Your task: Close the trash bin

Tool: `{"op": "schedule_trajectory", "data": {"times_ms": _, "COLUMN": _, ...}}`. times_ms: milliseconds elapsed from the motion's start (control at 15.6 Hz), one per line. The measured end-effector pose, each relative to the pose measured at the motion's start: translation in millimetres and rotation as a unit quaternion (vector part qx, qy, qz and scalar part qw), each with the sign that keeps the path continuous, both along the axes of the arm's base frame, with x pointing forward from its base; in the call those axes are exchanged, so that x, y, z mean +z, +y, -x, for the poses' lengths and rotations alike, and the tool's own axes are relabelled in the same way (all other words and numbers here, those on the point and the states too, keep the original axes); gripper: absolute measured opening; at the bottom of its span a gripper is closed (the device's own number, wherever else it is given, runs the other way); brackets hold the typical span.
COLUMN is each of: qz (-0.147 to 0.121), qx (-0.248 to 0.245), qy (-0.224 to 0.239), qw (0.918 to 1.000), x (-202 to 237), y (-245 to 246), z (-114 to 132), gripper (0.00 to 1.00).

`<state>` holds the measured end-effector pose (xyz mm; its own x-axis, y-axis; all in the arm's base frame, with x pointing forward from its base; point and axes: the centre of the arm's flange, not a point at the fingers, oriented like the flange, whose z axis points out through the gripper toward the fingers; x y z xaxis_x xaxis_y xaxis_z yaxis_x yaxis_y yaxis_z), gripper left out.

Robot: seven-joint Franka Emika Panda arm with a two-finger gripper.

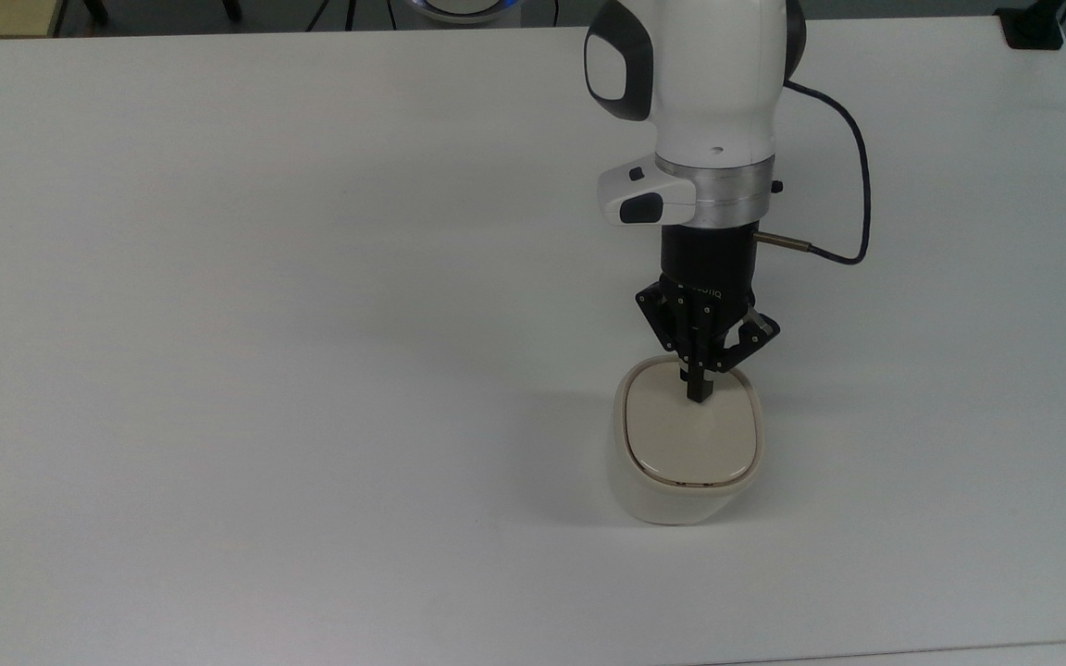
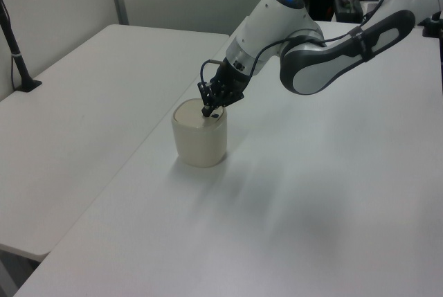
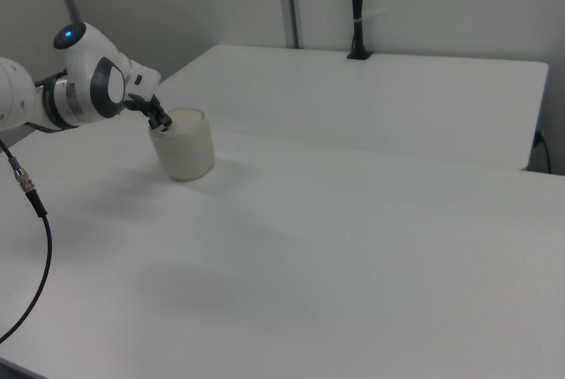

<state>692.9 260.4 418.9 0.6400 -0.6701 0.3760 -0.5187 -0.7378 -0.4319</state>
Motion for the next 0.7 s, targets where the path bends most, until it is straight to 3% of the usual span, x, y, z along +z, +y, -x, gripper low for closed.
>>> {"op": "schedule_trajectory", "data": {"times_ms": 320, "qz": 0.028, "qx": -0.002, "qy": 0.045, "qw": 0.9986, "x": 49.0, "y": -16.1, "z": 16.0, "gripper": 0.01}}
{"op": "schedule_trajectory", "data": {"times_ms": 577, "qz": 0.055, "qx": 0.021, "qy": 0.111, "qw": 0.9920, "x": 127.8, "y": -52.1, "z": 53.9, "gripper": 0.01}}
{"op": "schedule_trajectory", "data": {"times_ms": 705, "qz": 0.054, "qx": 0.047, "qy": 0.150, "qw": 0.9860, "x": 161.3, "y": -76.7, "z": 76.5, "gripper": 0.01}}
